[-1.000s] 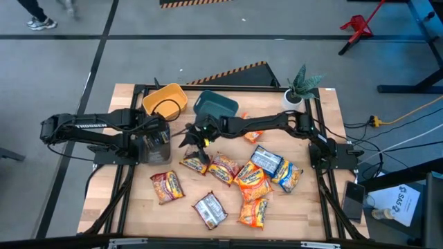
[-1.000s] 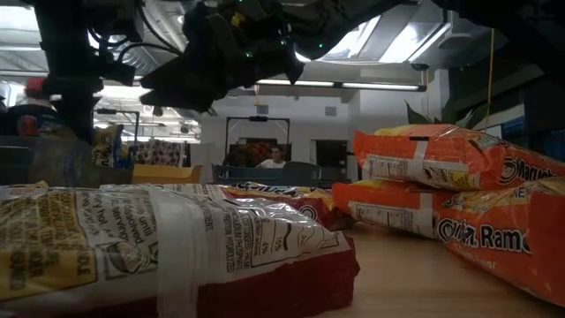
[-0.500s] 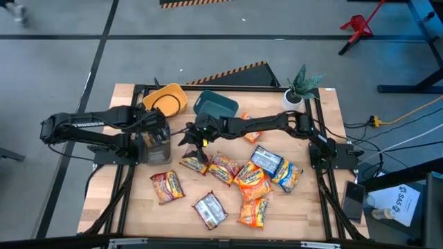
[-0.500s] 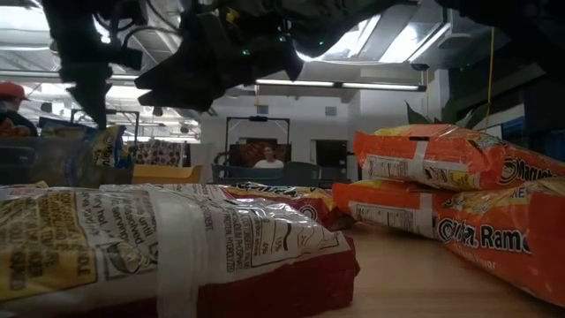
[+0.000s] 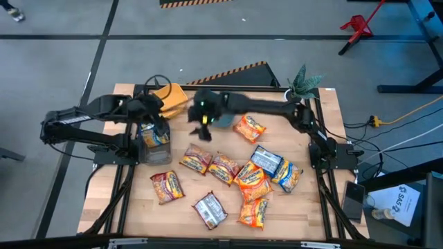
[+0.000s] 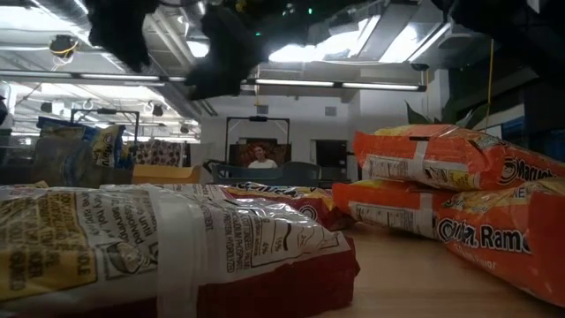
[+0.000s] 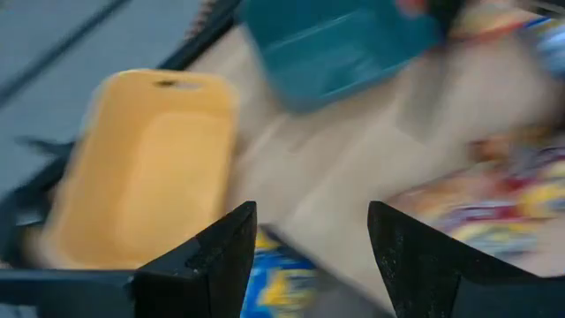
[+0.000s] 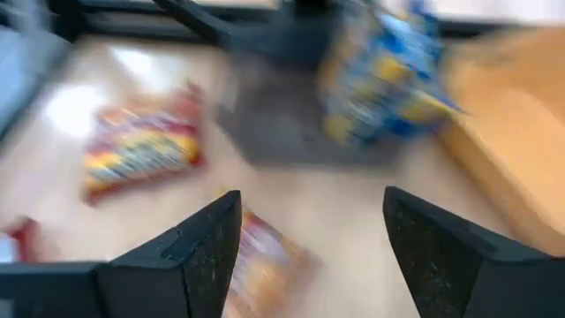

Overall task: Sort Maruchan noodles
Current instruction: Put the blue noodle pack into the black bin

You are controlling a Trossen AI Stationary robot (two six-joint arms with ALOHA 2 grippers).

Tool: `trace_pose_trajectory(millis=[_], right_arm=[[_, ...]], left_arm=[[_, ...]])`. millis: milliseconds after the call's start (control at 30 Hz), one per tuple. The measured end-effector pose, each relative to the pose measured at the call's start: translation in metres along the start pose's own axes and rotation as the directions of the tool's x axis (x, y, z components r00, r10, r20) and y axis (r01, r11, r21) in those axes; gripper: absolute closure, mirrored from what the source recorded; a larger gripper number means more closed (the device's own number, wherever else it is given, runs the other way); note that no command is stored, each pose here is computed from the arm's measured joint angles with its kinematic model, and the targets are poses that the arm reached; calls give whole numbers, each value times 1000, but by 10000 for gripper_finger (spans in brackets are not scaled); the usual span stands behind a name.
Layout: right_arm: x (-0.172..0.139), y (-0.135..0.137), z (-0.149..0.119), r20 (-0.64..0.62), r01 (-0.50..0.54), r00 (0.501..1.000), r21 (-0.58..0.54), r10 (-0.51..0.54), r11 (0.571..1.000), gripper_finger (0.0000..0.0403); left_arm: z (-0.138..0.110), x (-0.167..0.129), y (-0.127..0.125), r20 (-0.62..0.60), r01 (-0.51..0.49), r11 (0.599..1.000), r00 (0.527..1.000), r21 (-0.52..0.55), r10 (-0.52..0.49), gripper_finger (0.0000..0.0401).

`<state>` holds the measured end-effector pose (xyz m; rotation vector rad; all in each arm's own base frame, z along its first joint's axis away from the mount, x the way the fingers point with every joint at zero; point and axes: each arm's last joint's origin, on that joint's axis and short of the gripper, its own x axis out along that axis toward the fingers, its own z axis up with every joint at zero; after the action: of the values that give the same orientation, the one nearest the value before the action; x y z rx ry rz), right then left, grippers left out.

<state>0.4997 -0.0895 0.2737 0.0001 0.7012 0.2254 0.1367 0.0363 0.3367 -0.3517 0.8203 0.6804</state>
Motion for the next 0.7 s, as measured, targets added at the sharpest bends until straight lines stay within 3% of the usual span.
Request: trace_pose_trajectory(millis=[100, 200, 300, 500, 600, 700], right_arm=[[-29, -14, -3, -151, 38, 988, 121, -20, 992, 143], [-50, -18, -12, -281, 9, 957, 283, 74, 959, 143], [-61, -13, -32, -455, 23, 874, 392, 172, 920, 143], [-48, -6, -93, -737, 231, 640, 454, 217, 861, 143], [-57, 6, -124, -776, 308, 588, 474, 227, 825, 143], [-78, 25, -159, -778, 401, 602, 491, 181, 774, 143]], left_arm=[[7, -6, -7, 39, 131, 990, 991, -50, -129, 189], [13, -6, -19, 109, 261, 965, 960, -23, -257, 189], [19, 1, -35, 196, 343, 939, 920, 11, -338, 189], [19, 26, -61, 256, 441, 897, 866, 9, -429, 189], [16, 41, -73, 237, 493, 870, 846, -3, -478, 189], [13, 50, -82, 227, 524, 852, 828, 10, -512, 189]])
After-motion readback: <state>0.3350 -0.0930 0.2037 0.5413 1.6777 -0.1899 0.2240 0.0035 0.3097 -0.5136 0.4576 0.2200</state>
